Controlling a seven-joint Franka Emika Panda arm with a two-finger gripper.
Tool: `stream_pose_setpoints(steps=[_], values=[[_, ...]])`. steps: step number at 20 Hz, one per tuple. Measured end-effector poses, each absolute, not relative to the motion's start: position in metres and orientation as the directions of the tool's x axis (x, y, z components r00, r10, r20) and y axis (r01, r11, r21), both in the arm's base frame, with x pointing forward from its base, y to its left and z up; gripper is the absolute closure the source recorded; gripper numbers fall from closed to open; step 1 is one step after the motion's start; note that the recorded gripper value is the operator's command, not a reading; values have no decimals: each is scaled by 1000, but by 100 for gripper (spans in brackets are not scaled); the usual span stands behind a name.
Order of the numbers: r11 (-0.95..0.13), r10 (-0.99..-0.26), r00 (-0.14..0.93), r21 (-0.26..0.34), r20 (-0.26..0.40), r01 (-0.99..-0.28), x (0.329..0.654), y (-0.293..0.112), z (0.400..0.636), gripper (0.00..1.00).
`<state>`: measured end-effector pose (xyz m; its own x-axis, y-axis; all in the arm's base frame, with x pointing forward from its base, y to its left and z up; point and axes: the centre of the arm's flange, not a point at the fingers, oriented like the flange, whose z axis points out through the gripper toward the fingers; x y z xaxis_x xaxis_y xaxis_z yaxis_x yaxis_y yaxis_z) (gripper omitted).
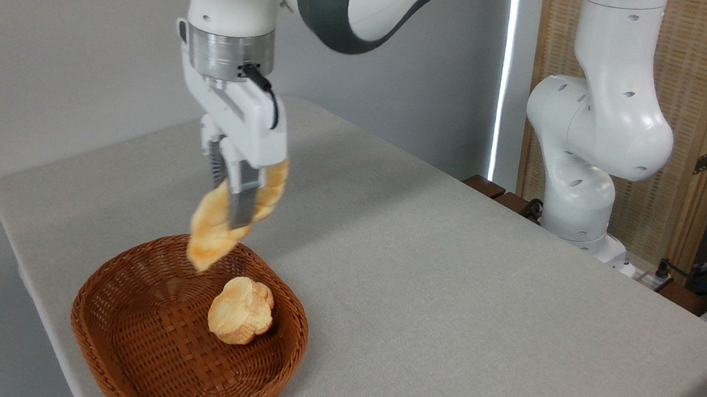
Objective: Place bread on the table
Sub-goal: 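Lift the elongated roll out of the basket and carry it aside, then open the gripper to release the roll onto the table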
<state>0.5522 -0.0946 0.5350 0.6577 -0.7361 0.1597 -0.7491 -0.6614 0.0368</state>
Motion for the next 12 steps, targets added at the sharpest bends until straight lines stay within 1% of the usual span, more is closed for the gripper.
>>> stream_pose_setpoints(steps=[2, 4, 5, 6, 8, 12], values=[[-652, -746, 659, 101, 93, -752, 538, -94, 532, 73], [-644, -754, 656, 153, 37, -749, 528, -94, 528, 65], [-642, -757, 653, 174, 14, -747, 523, -94, 526, 64], [-639, -759, 651, 190, -4, -745, 520, -94, 525, 57], [-633, -765, 643, 219, -35, -742, 515, -94, 521, 0], [-628, -770, 636, 233, -50, -742, 512, -95, 514, 0]])
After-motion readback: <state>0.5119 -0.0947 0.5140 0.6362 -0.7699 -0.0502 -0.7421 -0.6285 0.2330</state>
